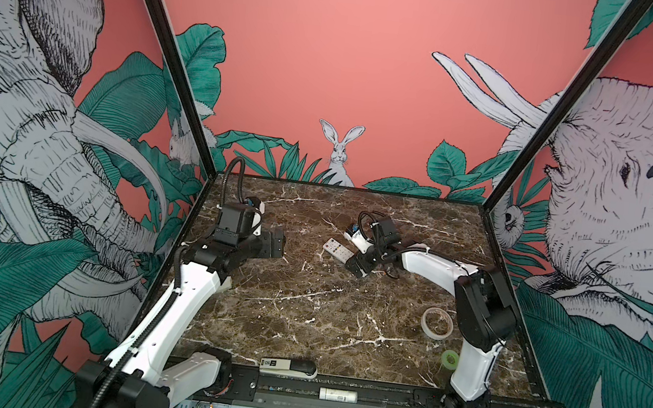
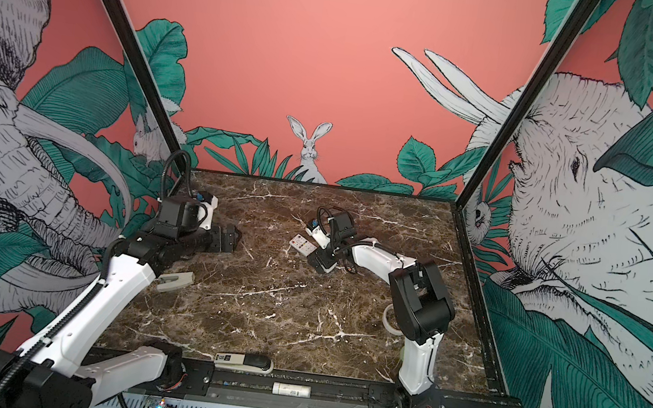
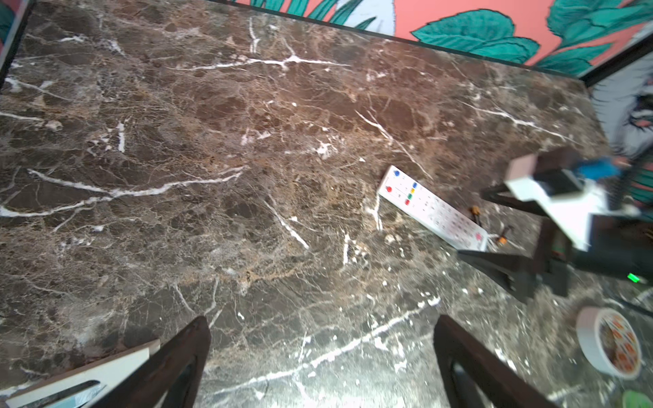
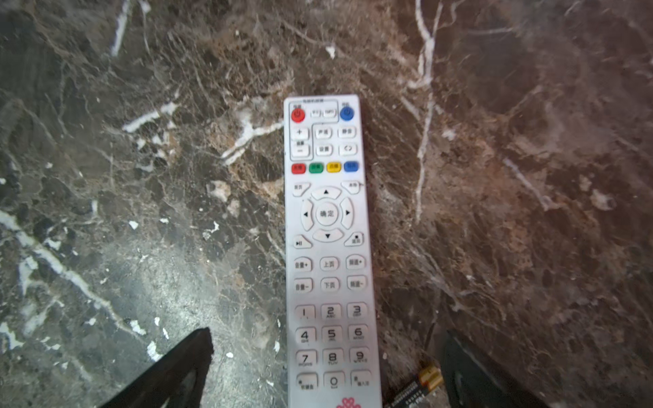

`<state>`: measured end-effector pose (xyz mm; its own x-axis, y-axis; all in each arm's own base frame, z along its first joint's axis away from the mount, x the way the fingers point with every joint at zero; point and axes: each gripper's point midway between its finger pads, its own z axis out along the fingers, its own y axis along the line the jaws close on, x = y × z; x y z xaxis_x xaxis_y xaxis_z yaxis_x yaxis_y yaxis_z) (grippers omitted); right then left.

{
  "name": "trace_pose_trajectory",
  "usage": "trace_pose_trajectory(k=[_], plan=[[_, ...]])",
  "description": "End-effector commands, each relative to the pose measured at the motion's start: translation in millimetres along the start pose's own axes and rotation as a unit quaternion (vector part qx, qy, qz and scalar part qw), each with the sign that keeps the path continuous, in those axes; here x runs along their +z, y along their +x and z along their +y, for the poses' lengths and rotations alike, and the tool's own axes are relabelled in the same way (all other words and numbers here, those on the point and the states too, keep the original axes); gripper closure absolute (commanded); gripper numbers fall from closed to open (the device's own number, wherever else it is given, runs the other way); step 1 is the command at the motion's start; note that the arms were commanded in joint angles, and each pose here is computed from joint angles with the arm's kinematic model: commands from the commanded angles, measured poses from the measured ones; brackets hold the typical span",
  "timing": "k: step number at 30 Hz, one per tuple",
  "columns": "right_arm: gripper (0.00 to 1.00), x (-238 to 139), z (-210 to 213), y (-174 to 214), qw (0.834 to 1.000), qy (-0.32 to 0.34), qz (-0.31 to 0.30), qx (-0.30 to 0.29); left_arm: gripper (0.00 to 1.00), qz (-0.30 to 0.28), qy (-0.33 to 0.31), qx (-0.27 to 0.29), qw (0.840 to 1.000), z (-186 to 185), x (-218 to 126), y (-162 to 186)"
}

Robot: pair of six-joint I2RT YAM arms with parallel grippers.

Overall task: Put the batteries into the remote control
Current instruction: 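Reach the right gripper to the white remote and grasp it, then lift the remote upright with the right gripper while the left gripper approaches it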

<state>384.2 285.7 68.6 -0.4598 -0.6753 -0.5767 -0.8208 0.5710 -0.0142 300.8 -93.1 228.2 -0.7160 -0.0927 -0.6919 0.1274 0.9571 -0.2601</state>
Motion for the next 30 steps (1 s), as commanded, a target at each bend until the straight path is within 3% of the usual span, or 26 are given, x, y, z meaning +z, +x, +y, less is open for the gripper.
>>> trace_pose_trajectory(k=[1, 9, 16, 21, 27, 30], plan=[[0.01, 3.3, 2.8, 1.7, 1.000, -0.009, 0.021, 0.000, 0.00, 0.019, 0.022, 0.015, 0.999, -6.1, -12.7, 17.6], [0.02, 17.8, -7.3, 22.2, 0.998, 0.022, 0.057, -0.002, 0.00, 0.007, 0.062, 0.042, 0.997, -22.1, -32.8, 12.6], [0.15, 27.0, 0.1, 31.4, 0.997, 0.004, 0.075, 0.000, 0.00, -0.007, 0.111, 0.050, 0.992, -40.7, -42.3, 5.4], [0.30, 32.2, 7.7, 39.5, 0.996, -0.009, 0.093, 0.003, 0.00, -0.015, 0.133, 0.051, 0.990, -48.4, -46.3, 2.1], [0.36, 36.1, 13.3, 44.7, 0.995, -0.008, 0.102, 0.008, 0.00, -0.015, 0.161, 0.043, 0.986, -56.6, -42.3, 4.5], [0.43, 38.3, 17.2, 46.3, 0.994, -0.015, 0.103, 0.017, 0.00, -0.020, 0.183, 0.037, 0.982, -62.3, -39.8, 5.6]])
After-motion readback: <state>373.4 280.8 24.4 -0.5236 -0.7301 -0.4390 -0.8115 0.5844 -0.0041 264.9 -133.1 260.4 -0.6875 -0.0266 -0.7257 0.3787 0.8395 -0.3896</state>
